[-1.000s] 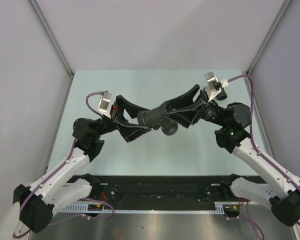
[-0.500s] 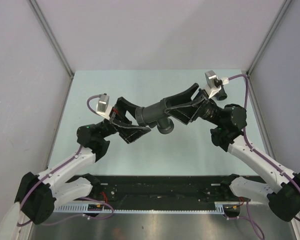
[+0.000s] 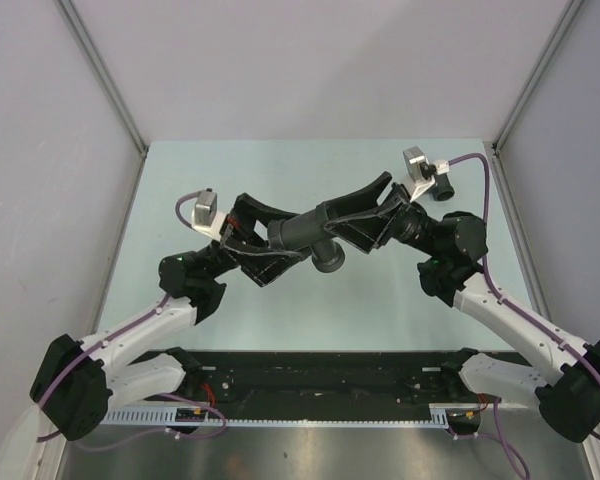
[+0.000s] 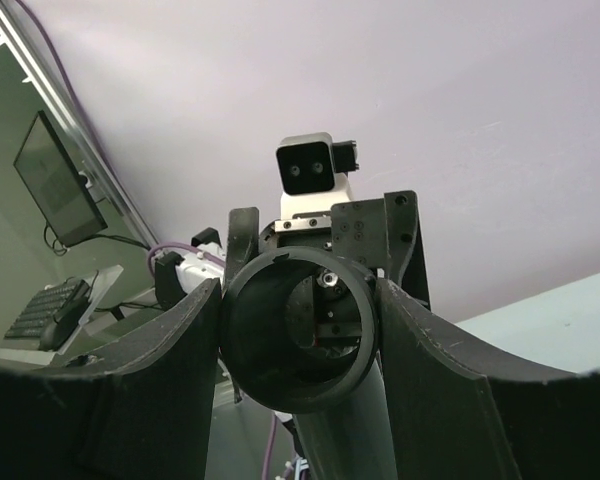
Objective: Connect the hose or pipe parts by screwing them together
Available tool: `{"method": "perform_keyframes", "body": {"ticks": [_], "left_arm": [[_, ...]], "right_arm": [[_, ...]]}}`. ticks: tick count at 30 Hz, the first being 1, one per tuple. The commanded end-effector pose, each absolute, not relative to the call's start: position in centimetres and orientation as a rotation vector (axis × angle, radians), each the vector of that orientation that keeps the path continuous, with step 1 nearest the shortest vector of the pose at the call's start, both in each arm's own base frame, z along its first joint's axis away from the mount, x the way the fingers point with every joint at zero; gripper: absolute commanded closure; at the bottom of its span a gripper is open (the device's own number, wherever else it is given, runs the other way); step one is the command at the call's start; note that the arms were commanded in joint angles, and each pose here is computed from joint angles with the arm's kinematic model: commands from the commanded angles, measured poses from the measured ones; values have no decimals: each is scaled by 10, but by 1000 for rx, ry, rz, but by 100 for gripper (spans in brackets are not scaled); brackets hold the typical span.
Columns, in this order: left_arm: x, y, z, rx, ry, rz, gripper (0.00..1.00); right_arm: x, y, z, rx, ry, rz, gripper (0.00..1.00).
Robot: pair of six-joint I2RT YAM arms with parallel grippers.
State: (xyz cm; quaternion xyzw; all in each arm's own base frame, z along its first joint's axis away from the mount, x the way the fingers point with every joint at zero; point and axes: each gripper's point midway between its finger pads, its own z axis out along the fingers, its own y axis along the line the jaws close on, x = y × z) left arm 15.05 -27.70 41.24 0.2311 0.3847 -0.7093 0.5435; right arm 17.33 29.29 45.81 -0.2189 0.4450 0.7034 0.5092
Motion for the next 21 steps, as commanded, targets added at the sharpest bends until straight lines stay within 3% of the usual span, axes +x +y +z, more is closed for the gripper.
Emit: {"method": "perform_keyframes", "body": {"ticks": [1, 6, 8, 11, 12, 14, 16, 18, 21], "left_arm": [[141, -266, 441, 552, 768, -1643, 6], [140, -273, 438, 600, 784, -1654, 18], [141, -274, 436, 601, 796, -1660, 18], [144, -274, 433, 589, 808, -1652, 38], [145, -275, 432, 591, 818, -1652, 57], [148, -278, 429, 600, 845, -1647, 71], [149, -281, 424, 619, 871, -1650, 93], [151, -283, 418, 624, 894, -1658, 100], [154, -280, 413, 605, 915, -1659, 100]], "right_arm": [[162, 285, 472, -549, 1000, 1663, 100], [164, 288, 468, -547, 1022, 1658, 100], [164, 289, 466, -551, 1025, 1656, 100], [165, 291, 461, -559, 1046, 1648, 100], [168, 294, 455, -564, 1073, 1630, 100], [170, 295, 451, -560, 1095, 1608, 100], [174, 296, 444, -558, 1130, 1587, 98], [175, 295, 442, -559, 1143, 1567, 90], [176, 293, 438, -558, 1167, 1550, 78]]}}
